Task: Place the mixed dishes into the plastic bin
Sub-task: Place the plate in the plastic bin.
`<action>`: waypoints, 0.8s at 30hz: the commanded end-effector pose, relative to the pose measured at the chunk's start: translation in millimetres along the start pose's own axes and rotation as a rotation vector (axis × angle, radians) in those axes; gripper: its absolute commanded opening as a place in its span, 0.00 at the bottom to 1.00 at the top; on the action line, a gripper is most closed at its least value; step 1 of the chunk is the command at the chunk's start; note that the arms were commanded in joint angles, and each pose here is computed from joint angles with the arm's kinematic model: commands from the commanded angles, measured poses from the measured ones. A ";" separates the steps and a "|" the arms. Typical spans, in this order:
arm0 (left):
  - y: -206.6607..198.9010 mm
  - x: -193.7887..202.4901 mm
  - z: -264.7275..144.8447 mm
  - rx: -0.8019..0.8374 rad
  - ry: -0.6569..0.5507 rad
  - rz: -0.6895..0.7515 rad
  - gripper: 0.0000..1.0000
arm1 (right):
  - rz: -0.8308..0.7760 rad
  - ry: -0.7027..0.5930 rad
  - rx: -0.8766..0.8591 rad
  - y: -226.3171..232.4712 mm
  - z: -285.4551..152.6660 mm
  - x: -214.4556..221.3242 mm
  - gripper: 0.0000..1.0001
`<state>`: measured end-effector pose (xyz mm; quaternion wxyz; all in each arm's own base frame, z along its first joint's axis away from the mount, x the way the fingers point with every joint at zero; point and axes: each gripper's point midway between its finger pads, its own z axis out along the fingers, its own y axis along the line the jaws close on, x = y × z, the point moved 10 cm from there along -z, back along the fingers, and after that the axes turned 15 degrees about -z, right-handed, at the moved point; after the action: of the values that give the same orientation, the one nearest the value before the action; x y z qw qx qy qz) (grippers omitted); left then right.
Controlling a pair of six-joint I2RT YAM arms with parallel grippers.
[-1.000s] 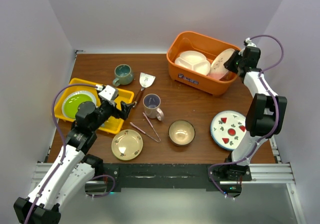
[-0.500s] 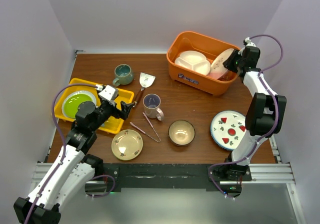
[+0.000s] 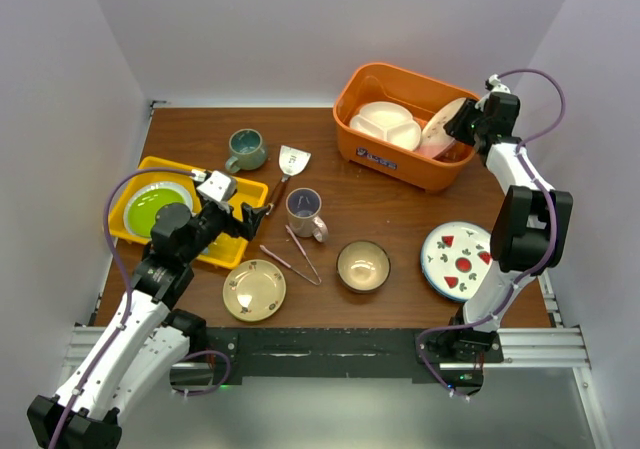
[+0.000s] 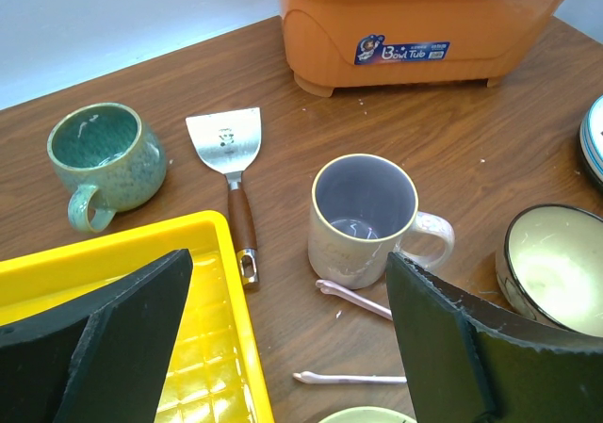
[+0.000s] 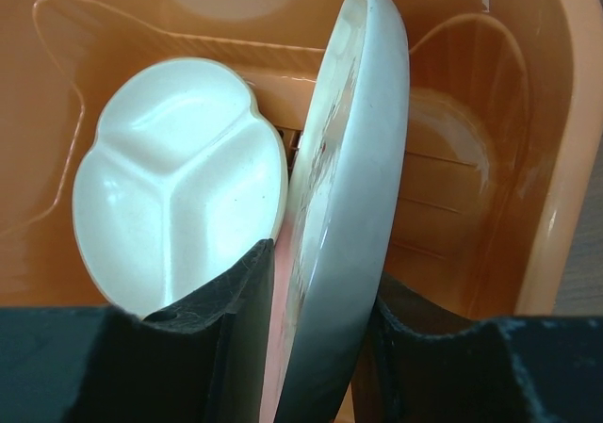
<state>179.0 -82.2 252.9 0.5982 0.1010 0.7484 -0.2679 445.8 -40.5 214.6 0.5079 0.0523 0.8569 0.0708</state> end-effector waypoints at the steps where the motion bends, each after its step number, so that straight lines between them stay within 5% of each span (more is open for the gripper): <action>1: -1.3 -5.0 2.1 0.016 -0.039 0.009 0.89 | -0.039 -0.022 -0.005 -1.9 0.8 -8.6 0.38; 24: -0.9 -4.2 2.8 0.014 -0.033 0.008 0.89 | -0.096 0.008 -0.013 -5.2 3.5 -6.2 0.51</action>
<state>179.7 -82.4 251.8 0.5960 0.1008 0.7504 -0.2674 448.6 -38.1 215.9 0.5097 0.0254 0.8567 0.0746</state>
